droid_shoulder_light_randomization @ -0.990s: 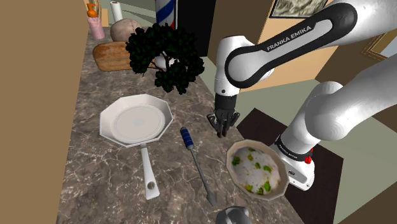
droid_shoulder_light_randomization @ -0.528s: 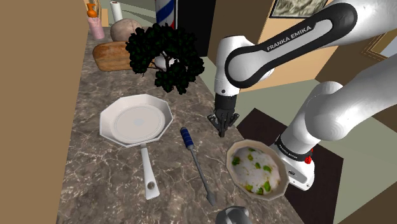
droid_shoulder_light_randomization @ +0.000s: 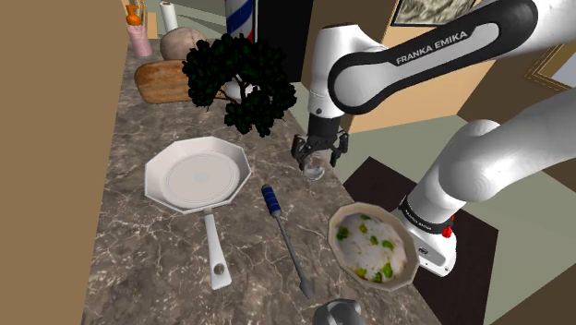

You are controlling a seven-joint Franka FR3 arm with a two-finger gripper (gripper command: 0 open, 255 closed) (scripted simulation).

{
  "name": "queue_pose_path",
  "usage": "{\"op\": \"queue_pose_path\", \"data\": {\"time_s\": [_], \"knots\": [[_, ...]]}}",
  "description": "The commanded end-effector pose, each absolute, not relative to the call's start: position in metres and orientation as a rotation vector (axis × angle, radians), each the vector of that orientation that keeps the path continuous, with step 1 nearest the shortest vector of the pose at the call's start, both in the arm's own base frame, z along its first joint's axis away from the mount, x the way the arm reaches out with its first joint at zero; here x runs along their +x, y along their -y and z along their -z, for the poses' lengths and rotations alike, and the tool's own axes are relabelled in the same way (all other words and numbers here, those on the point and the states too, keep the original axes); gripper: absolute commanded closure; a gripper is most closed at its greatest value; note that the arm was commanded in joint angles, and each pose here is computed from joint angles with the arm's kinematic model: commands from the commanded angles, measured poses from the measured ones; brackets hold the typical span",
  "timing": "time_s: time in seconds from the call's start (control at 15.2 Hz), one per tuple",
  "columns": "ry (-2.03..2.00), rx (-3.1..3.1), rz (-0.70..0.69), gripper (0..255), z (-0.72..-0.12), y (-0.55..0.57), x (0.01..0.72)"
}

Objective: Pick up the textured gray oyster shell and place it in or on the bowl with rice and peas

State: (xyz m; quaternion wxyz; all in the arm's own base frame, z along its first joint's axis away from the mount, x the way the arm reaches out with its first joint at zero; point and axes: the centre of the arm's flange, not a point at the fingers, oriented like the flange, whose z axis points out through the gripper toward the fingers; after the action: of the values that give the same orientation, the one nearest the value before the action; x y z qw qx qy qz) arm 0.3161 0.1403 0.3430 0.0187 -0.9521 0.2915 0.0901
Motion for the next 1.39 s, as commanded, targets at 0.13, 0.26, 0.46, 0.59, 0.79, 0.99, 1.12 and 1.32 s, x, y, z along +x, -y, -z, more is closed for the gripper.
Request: {"op": "queue_pose_path", "data": {"time_s": [0.13, 0.26, 0.46, 0.59, 0.79, 0.99, 1.12, 1.32], "knots": [[-0.928, -2.968, -0.25, 0, -0.331, -0.139, 0.317], [-0.928, -2.968, -0.25, 0, -0.321, -0.14, 0.316], [-0.928, -2.968, -0.25, 0, -0.307, -0.141, 0.314], [-0.928, -2.968, -0.25, 0, -0.307, -0.141, 0.314], [-0.928, -2.968, -0.25, 0, -0.307, -0.141, 0.314], [-0.928, -2.968, -0.25, 255, -0.307, -0.141, 0.314], [-0.928, -2.968, -0.25, 255, -0.307, -0.141, 0.314], [-0.928, -2.968, -0.25, 255, -0.307, -0.141, 0.314]]}}
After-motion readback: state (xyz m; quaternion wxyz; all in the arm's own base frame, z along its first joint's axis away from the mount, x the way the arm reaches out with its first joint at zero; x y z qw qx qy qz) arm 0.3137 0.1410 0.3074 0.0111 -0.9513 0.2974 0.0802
